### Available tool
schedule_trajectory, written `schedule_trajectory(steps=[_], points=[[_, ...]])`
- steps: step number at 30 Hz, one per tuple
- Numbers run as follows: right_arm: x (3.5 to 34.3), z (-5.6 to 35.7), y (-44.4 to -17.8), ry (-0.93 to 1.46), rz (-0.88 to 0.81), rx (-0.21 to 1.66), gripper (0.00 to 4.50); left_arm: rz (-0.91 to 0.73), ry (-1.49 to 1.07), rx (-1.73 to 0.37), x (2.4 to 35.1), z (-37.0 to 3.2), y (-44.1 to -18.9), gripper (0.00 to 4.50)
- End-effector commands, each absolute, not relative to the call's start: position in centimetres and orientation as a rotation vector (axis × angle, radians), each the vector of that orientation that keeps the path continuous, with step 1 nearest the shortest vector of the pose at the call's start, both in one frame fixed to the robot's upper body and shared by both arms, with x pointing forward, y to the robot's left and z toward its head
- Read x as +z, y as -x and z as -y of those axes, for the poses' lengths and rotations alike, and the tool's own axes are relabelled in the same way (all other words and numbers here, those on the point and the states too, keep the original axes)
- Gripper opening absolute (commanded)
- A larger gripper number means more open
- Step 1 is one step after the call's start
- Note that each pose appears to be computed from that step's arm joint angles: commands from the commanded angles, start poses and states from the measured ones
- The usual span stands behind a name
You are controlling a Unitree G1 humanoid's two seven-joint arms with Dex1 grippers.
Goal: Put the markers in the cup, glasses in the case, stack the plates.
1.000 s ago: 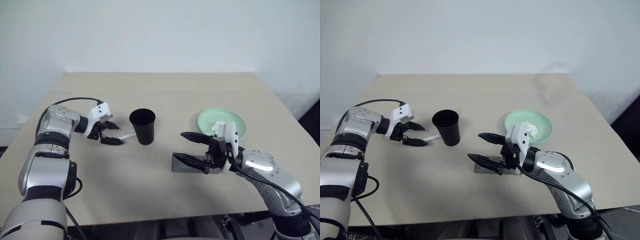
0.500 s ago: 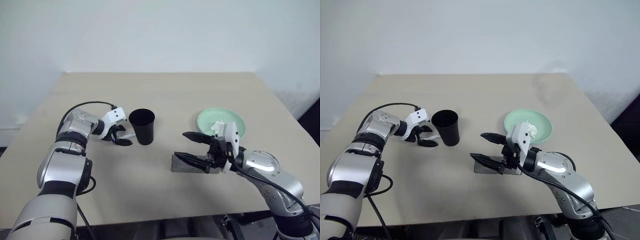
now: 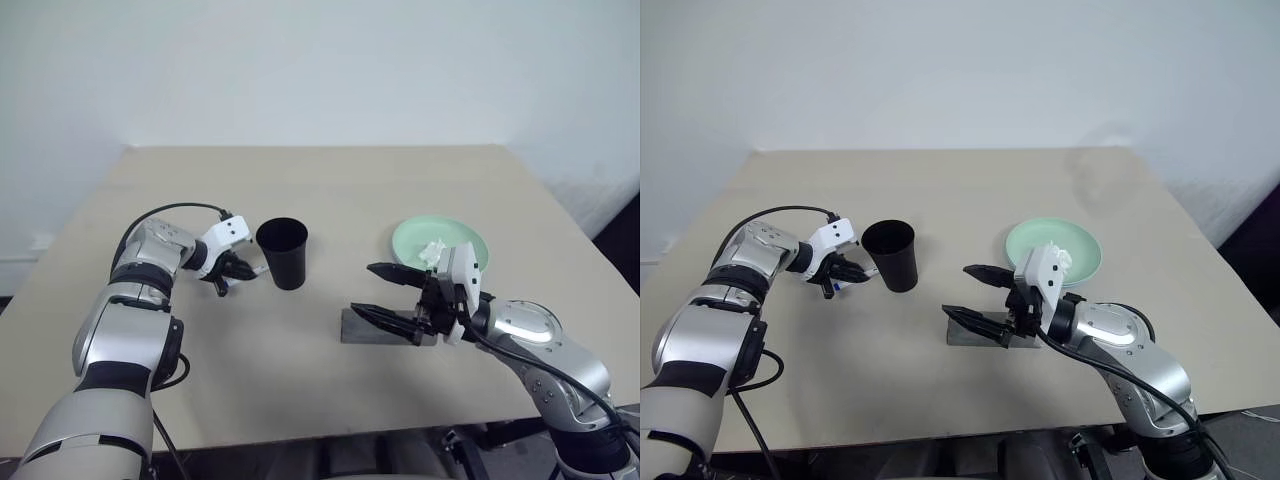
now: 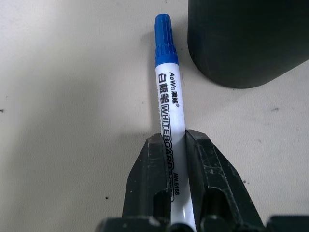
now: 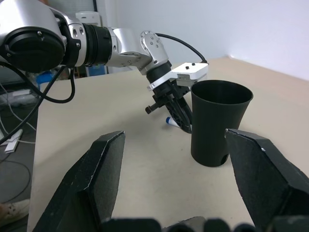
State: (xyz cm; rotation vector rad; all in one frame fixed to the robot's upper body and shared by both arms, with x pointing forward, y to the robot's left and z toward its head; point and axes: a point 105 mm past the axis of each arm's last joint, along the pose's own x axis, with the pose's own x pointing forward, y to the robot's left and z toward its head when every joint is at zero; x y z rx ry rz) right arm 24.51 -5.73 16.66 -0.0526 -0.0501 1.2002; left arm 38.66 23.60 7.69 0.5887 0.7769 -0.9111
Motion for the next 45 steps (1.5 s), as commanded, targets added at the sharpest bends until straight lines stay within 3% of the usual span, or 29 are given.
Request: schedule_trajectory(steps=[1, 7, 11, 19, 25, 35, 45], points=[[17.8, 6.0, -24.7, 0.077, 0.105, 1.197, 3.6, -0.791, -0.595, -0.857, 8.4, -25.1, -38.7, 0.09], [17.7, 6.1, -25.2, 0.088, 0.104, 1.204, 3.6, -0.743, -0.573, -0.793, 9.5, -25.9, -39.2, 0.09], [17.8, 6.1, -25.5, 0.1, 0.107, 1.218, 3.6, -0.608, -0.54, -0.613, 11.9, -27.6, -40.8, 0.09], [18.1, 5.7, -26.3, 0.115, 0.127, 1.258, 3.6, -0.187, -0.318, -0.414, 19.5, -27.3, -43.9, 0.09], [18.2, 5.5, -27.0, 0.127, 0.136, 1.286, 3.6, 0.147, -0.101, -0.496, 24.6, -24.1, -44.4, 0.09], [18.5, 5.2, -27.3, 0.142, 0.153, 1.299, 3.6, 0.306, 0.006, -0.746, 23.4, -13.2, -43.7, 0.09], [18.8, 5.9, -27.5, 0.161, 0.162, 1.26, 3.6, 0.365, 0.056, -0.757, 23.3, -12.0, -41.4, 0.09]])
